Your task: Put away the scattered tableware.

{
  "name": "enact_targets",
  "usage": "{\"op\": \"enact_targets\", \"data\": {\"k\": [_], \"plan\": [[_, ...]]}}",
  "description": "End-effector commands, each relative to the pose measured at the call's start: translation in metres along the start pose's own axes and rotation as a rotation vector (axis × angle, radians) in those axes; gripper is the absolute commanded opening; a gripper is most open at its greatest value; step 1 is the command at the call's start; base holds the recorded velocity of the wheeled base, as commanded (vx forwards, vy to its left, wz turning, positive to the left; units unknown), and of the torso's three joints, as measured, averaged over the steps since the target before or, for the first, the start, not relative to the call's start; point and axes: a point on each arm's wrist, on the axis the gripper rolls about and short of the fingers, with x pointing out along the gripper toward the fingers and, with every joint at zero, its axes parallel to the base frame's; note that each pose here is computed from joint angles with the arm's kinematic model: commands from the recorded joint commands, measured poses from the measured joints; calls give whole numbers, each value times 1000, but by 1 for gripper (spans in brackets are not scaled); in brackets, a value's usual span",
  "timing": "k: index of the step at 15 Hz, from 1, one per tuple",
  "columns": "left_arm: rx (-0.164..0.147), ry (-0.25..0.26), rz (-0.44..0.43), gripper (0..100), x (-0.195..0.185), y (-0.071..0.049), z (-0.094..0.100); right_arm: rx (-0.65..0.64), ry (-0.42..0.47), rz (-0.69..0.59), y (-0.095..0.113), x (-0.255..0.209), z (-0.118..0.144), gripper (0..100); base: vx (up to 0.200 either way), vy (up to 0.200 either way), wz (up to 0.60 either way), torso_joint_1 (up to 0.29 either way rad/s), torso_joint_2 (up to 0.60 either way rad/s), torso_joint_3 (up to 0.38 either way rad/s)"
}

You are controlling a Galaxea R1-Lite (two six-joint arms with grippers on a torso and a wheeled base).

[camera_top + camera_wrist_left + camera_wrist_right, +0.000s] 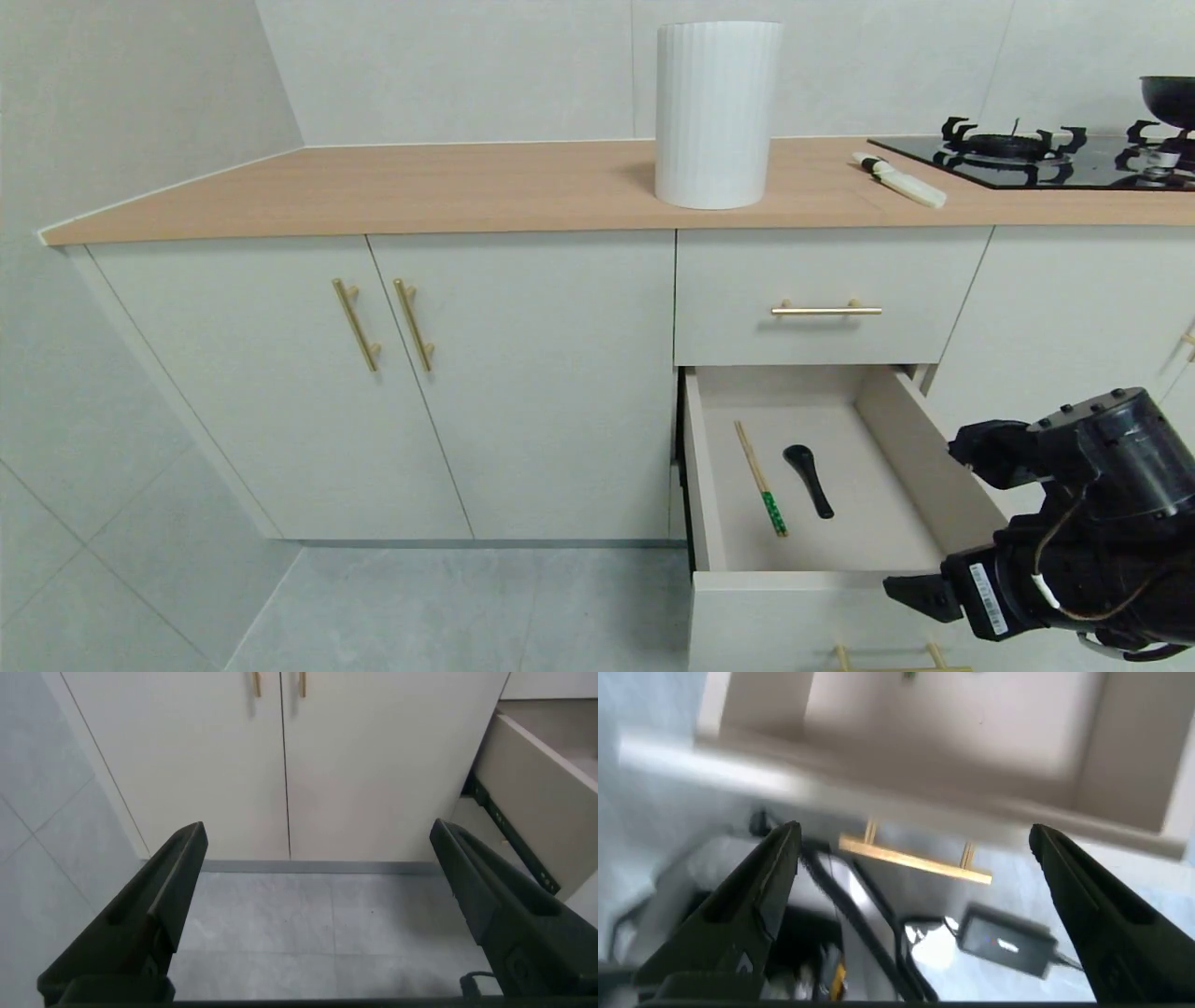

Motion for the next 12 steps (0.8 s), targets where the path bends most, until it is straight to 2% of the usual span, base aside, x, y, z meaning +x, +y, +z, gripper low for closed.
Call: {"op": "enact_targets", "data": {"k": [1, 4, 9, 12], "plan": [[0, 0, 0, 100, 0, 0, 0, -36, 71, 17, 3, 7, -7, 100, 0, 0, 0, 0, 0, 0], [0, 0, 0, 100, 0, 0, 0, -82, 141, 68, 9, 14, -15, 100, 0, 0, 0, 0, 0, 0], [0, 0, 0, 100, 0, 0, 0, -106, 228, 56, 18, 37, -21, 100, 0, 0, 0, 0, 0, 0], [0, 0, 0, 100, 0, 0, 0, -48, 222, 31, 20, 51, -16, 100, 0, 0, 0, 0, 0, 0]]}}
